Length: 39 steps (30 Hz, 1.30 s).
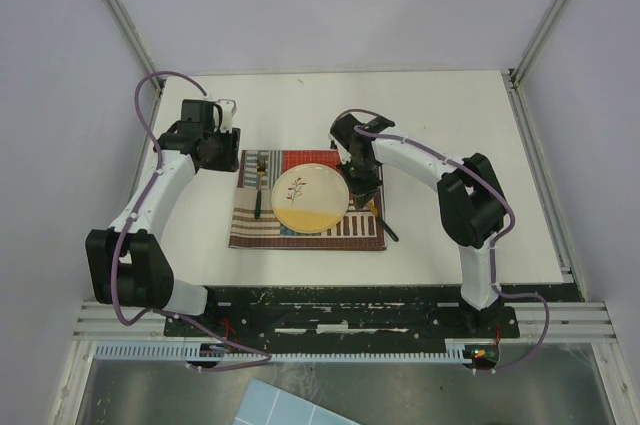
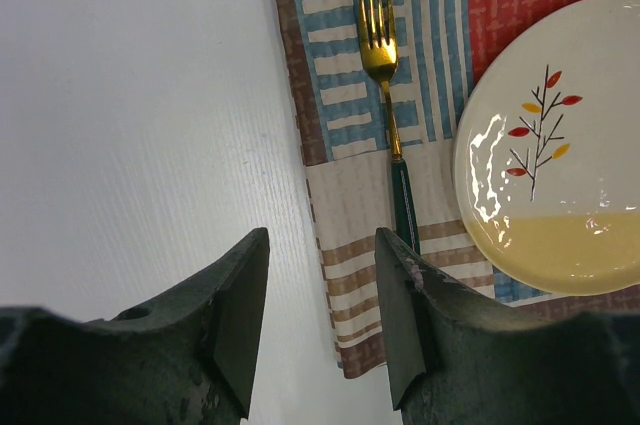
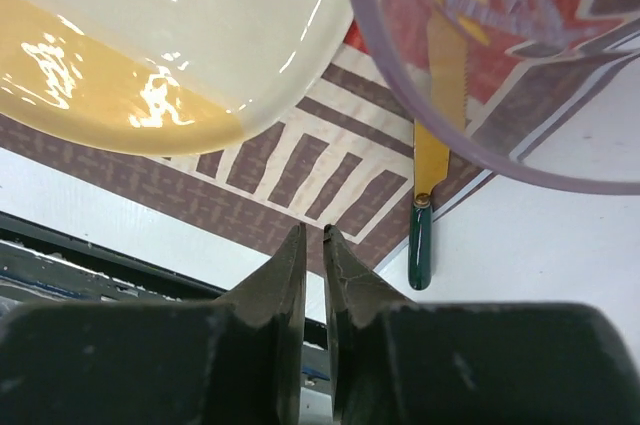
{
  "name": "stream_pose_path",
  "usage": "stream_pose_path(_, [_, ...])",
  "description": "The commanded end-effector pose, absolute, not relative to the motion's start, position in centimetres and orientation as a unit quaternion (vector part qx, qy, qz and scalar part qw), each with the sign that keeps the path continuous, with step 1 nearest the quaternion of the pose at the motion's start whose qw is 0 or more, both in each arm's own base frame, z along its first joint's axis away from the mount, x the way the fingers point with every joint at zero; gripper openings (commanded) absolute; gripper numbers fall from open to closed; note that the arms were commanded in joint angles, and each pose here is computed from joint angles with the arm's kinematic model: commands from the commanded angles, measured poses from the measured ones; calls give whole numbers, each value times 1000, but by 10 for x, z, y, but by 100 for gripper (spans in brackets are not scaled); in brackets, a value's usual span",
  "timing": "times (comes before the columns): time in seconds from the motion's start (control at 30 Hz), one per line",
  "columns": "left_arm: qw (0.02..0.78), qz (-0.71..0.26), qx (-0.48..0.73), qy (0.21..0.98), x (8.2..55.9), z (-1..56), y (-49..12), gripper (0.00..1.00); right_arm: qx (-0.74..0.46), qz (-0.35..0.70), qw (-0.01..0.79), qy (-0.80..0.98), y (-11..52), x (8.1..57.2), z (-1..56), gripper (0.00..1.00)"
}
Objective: Set the dinner table for one person
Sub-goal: Place the knife on the napkin.
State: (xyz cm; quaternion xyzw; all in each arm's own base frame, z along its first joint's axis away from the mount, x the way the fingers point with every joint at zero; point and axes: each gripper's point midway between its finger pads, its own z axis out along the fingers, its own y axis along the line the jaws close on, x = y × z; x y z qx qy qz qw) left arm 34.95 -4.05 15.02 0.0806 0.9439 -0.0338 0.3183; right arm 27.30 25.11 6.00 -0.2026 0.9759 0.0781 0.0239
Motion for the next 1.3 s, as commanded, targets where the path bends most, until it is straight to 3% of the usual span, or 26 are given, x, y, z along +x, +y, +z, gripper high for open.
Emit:
stream_pose_path(0.0, [360,-36,89,928,361,178,-44,54,-222,76,62,970,253,290,80,19])
stream_pose_path(0.2, [365,-34,89,926,358,183,-43,54,-212,55,94,971,237,301,98,19])
stream_pose_path(0.37, [368,-30,88,925,357,185,-42,54,-188,37,101,976,200,306,103,34])
stream_pose_path(0.73, [381,-38,91,919,359,184,-48,54,-197,49,136,970,156,311,120,43])
stream_pose_path(1.1, [349,-30,129,928,351,158,-61,56,-116,63,170,977,63,386,150,41])
stream_pose_path(1.27, [339,-26,123,932,349,140,-66,57,-91,64,181,977,23,401,170,36])
